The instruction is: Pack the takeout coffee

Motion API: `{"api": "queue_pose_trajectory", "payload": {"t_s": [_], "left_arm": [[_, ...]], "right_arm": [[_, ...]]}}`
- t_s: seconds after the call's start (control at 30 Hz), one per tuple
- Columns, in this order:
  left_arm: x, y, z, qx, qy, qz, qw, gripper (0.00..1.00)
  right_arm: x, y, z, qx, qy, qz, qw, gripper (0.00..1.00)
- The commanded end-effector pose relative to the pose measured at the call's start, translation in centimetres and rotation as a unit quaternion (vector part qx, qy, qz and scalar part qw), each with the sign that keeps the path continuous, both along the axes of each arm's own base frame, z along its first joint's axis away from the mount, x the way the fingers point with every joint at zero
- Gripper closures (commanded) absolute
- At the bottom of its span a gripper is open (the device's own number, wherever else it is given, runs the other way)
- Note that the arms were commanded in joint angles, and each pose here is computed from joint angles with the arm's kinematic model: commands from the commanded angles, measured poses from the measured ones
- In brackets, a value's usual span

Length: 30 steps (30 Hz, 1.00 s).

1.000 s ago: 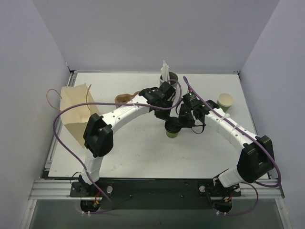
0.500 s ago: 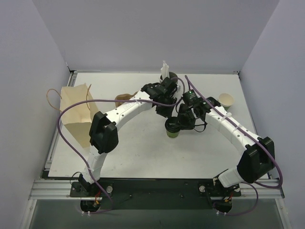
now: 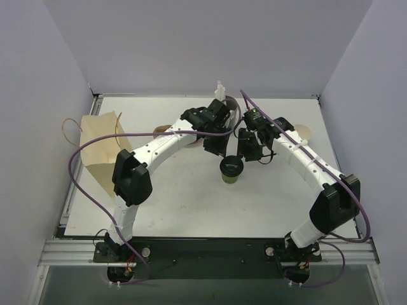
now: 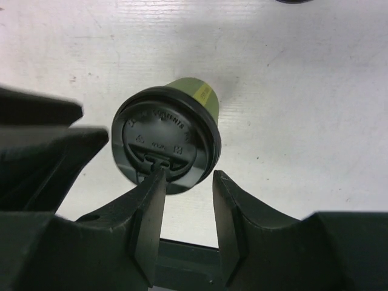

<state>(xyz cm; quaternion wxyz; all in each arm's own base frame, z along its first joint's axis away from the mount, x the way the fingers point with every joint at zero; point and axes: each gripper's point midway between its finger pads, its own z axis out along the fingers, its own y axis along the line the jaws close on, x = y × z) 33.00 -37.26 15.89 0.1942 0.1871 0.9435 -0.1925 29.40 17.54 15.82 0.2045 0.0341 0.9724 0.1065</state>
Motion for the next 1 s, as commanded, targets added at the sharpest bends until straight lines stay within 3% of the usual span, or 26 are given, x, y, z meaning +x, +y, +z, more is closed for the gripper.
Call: {"api": "queue_pose_trajectory", "payload": {"t_s": [0.0, 0.5, 0.97], "left_arm": [[-1.3, 0.7, 2.7, -0.042, 0.005, 0.059, 0.997, 0.60], [-2.3, -1.3, 1.2, -0.072, 0.034, 0.078, 0.994, 0.62], [-3.3, -0.5, -2.5, -0.029, 0.063, 0.088, 0.994, 0.71]], "right_arm": [[0.8, -0.7, -0.9, -0.047, 0.003, 0.051, 0.998, 0.67], [0.8, -0.5, -3.4, -0.067, 0.029, 0.061, 0.995, 0.72], [-0.7, 0.0, -5.8, -0.056, 0.062, 0.052, 0.995, 0.80]]}}
